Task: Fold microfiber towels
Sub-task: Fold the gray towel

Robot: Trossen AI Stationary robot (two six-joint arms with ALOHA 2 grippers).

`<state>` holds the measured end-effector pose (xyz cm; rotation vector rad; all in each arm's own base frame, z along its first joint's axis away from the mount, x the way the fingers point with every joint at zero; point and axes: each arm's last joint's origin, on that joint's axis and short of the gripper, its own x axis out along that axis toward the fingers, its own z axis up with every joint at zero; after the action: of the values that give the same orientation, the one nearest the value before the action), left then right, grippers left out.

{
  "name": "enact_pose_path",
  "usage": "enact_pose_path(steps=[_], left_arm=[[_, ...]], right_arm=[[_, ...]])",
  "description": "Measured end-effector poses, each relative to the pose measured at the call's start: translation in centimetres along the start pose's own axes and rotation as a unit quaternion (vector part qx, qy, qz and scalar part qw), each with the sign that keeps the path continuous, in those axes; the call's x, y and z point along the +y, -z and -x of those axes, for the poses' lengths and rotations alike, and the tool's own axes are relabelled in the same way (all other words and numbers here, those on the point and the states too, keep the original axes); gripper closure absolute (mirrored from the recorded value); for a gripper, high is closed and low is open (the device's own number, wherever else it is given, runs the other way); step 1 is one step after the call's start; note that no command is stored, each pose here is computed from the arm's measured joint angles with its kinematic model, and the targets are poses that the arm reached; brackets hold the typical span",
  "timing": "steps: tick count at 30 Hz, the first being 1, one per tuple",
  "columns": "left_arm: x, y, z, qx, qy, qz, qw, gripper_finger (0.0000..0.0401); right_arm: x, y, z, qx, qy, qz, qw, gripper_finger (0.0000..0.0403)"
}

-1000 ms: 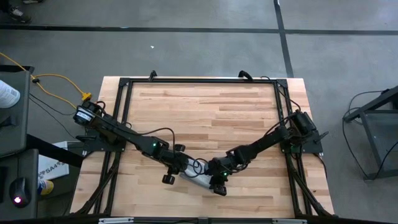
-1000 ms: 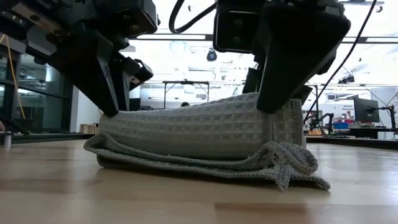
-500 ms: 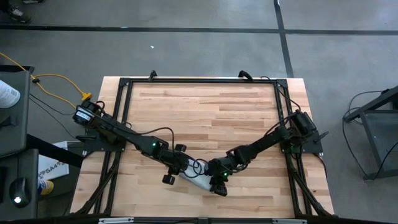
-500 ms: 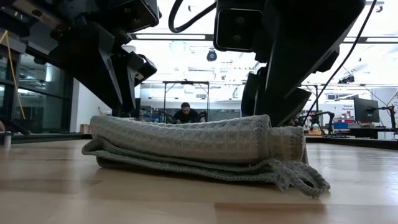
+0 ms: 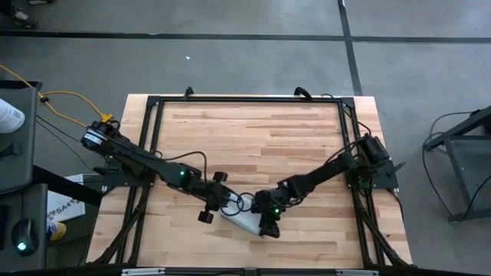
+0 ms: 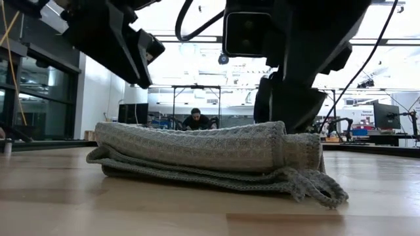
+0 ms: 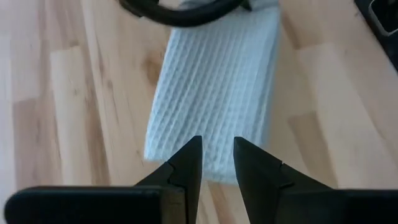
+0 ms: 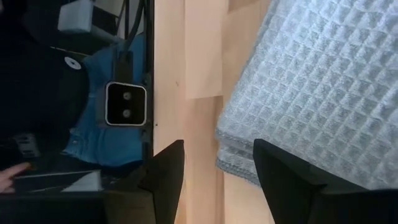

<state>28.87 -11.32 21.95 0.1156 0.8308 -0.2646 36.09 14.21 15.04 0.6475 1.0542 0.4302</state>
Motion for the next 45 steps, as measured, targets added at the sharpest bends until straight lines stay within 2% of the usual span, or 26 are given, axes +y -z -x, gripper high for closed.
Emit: enact_pose_path(steps=[4,7,16,23,30,36,40,45], left_arm=[[0.0,-0.2,0.2,-0.007,-0.005,-0.001,1.000,0.0308],[0.0,-0.1,0.1,-0.007,0.010,-0.006,1.000,0.0308],[-0.1,1.5,-0.9,-0.025,0.036,-0.006,0.999,0.0308],[0.8,2.5,-1.6,-0.045,0.082,0.017,0.995,0.0308],[2.3,3.7,-2.1,-0.069,0.118,0.051,0.989,0.0308],[2.2,4.5,-3.6,-0.056,0.154,0.062,0.985,0.0308],[2.0,4.6,-4.6,-0.057,0.183,0.068,0.979,0.0308],[2.0,5.2,-5.8,-0.047,0.183,0.070,0.979,0.0308]], right_arm=[[-0.4,-0.4,0.3,-0.004,-0.003,-0.009,1.000,0.0217],[-0.4,-0.6,0.3,-0.010,-0.007,-0.007,1.000,0.0217],[0.1,-1.2,0.5,-0.026,-0.048,0.012,0.998,0.0217],[0.0,-1.2,0.4,-0.026,-0.044,0.000,0.999,0.0217],[-0.4,-1.0,0.3,-0.032,-0.013,-0.008,0.999,0.0218],[-1.0,-0.8,-0.4,-0.023,-0.009,-0.019,1.000,0.0220],[-1.8,-0.6,-1.6,-0.008,-0.021,-0.031,0.999,0.0246],[-2.6,-0.2,-2.5,0.006,-0.020,-0.037,0.999,0.0314]])
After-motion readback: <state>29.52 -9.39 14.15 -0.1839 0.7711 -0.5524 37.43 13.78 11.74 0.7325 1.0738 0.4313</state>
